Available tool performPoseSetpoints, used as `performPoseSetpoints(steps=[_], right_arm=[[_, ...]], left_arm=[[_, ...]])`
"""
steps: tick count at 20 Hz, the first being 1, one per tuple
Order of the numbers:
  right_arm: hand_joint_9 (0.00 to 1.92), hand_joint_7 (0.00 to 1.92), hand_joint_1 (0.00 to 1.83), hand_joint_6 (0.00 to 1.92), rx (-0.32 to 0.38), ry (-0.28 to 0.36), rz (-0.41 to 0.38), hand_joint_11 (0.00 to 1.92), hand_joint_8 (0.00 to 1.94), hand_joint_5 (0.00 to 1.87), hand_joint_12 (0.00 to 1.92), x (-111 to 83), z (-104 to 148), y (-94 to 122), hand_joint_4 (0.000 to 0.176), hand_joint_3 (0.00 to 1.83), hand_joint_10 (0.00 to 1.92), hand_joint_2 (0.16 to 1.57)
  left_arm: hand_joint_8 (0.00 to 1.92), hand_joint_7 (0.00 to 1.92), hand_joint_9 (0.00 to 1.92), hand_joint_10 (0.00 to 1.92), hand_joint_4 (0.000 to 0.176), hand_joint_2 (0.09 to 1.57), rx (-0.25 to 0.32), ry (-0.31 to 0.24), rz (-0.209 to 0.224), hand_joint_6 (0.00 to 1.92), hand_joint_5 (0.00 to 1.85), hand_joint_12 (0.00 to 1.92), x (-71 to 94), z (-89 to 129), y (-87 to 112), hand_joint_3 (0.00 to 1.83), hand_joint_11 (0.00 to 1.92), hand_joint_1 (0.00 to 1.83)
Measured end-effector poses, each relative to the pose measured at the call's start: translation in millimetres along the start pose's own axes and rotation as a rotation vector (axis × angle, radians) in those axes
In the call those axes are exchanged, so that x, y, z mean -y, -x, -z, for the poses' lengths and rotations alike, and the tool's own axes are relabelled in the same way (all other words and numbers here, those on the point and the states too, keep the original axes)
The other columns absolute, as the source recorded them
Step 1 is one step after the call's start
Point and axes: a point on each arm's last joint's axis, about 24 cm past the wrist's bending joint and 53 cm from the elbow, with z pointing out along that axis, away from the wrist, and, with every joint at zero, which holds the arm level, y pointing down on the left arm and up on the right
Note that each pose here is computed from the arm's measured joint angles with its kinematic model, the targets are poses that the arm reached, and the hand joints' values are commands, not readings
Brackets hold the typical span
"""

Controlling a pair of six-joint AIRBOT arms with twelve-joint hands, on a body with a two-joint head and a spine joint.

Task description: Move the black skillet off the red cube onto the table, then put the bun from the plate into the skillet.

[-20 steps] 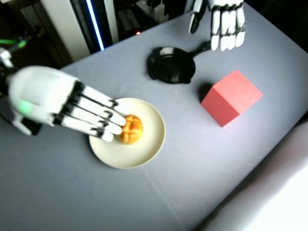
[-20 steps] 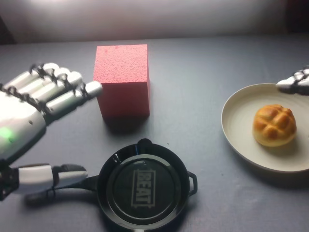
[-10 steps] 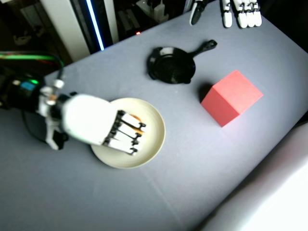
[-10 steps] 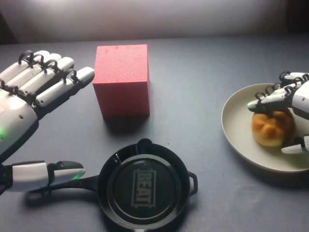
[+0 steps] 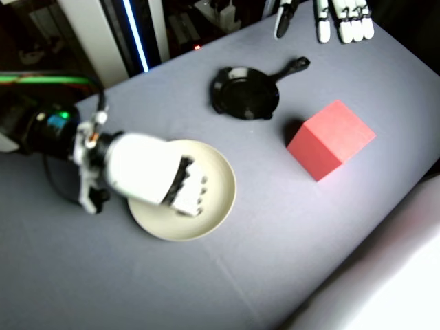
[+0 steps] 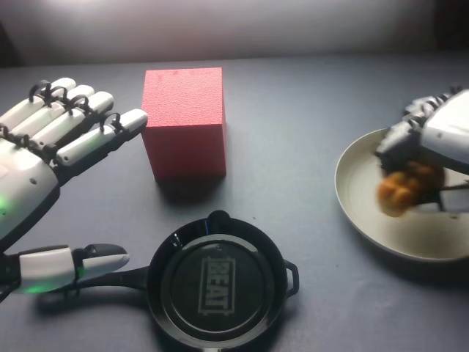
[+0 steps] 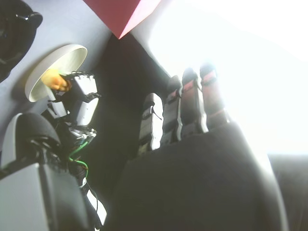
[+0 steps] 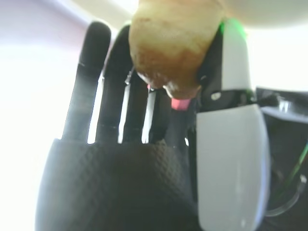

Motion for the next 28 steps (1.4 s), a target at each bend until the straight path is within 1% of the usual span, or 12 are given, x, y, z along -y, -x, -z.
performPoseSetpoints(steps=[4,5,6,8,11,14,17,18,20,22,24,28], right_arm=[[0.76,0.92,1.23,1.11,0.053,0.225,-0.023,0.47,1.07,0.92,1.31,-68.7,-12,10,0.0,0.0,0.92,1.14],[0.71,0.87,1.32,1.21,0.049,0.27,-0.032,0.4,1.1,0.92,1.36,-82.7,-16,7,0.0,0.0,1.25,1.17],[0.8,0.95,1.24,1.1,0.036,0.318,-0.037,0.53,1.01,0.94,1.23,-98.4,-21,1,0.0,0.0,0.95,1.14],[0.79,0.93,1.22,0.91,0.008,0.408,-0.048,0.56,1.18,0.99,1.38,-128.2,-28,-14,0.0,0.0,0.95,1.13],[0.72,0.82,1.21,1.04,-0.067,0.511,-0.086,0.62,1.47,0.84,1.74,-164.9,-37,-46,0.0,0.0,1.52,1.2],[0.85,0.88,1.24,0.94,-0.103,0.557,-0.079,0.74,1.39,0.88,1.61,-188.5,-47,-65,0.0,0.0,1.4,1.17],[0.77,0.88,1.2,1.1,-0.147,0.531,-0.072,0.62,1.32,0.83,1.49,-187.4,-57,-84,0.0,0.0,1.3,1.18],[0.46,0.5,1.15,0.59,-0.166,0.507,-0.066,0.28,1.19,0.61,1.31,-182.6,-61,-91,0.0,0.0,1.24,1.1],[0.34,0.4,0.96,0.18,-0.178,0.48,-0.059,0.01,0.26,0.53,0.98,-175.7,-64,-94,0.096,0.0,0.37,1.07],[0.4,0.4,0.91,0.12,-0.18,0.467,-0.063,0.0,0.02,0.53,1.01,-172.6,-65,-94,0.076,0.0,0.07,1.01],[0.36,0.33,0.82,0.09,-0.18,0.467,-0.067,0.0,0.0,0.46,0.97,-173.8,-65,-94,0.107,0.0,0.02,1.0],[0.34,0.31,0.79,0.08,-0.177,0.488,-0.067,0.0,0.0,0.41,0.88,-181.1,-55,-89,0.067,0.0,0.01,0.97]], left_arm=[[0.01,0.06,0.05,0.01,0.136,0.97,0.018,0.017,-0.004,0.0,0.04,0.03,-5.2,4,5.5,0.0,0.06,0.39],[0.0,0.05,0.03,0.0,0.126,1.0,0.024,0.023,-0.005,0.0,0.03,0.03,-6.8,6,7.4,0.01,0.05,0.28],[0.0,0.02,0.0,0.0,0.059,1.02,0.03,0.029,-0.005,0.0,0.01,0.03,-7.5,7,9.9,0.02,0.04,0.16],[0.0,0.0,0.0,0.0,0.007,1.03,0.038,0.04,-0.017,0.0,0.0,0.04,-11.5,11,14.5,0.02,0.06,0.04],[0.01,0.02,0.02,0.01,0.085,1.06,0.068,0.084,-0.037,0.01,0.04,0.06,-23.6,18,28.4,0.02,0.08,0.0],[0.0,0.07,0.07,0.01,0.119,1.18,0.087,0.126,-0.051,0.0,0.03,0.08,-33.5,29,35.1,0.03,0.08,0.0],[0.0,0.07,0.07,0.0,0.1,1.19,0.103,0.136,-0.049,0.0,0.04,0.08,-35.0,32,37.7,0.02,0.08,0.0],[0.0,0.05,0.05,0.0,0.076,1.2,0.104,0.134,-0.05,0.0,0.04,0.08,-34.4,32,38.1,0.02,0.06,0.0],[0.01,0.08,0.07,0.01,0.073,1.21,0.101,0.131,-0.05,0.01,0.05,0.09,-33.7,32,37.4,0.02,0.08,0.0],[0.01,0.1,0.09,0.01,0.085,1.2,0.103,0.131,-0.05,0.0,0.05,0.1,-33.7,32,37.8,0.01,0.09,0.0],[0.01,0.08,0.09,0.01,0.087,1.22,0.108,0.139,-0.046,0.01,0.06,0.1,-34.8,33,38.3,0.02,0.09,0.0],[0.01,0.11,0.1,0.01,0.088,1.22,0.114,0.145,-0.049,0.0,0.06,0.1,-36.4,35,39.6,0.01,0.08,0.0]])
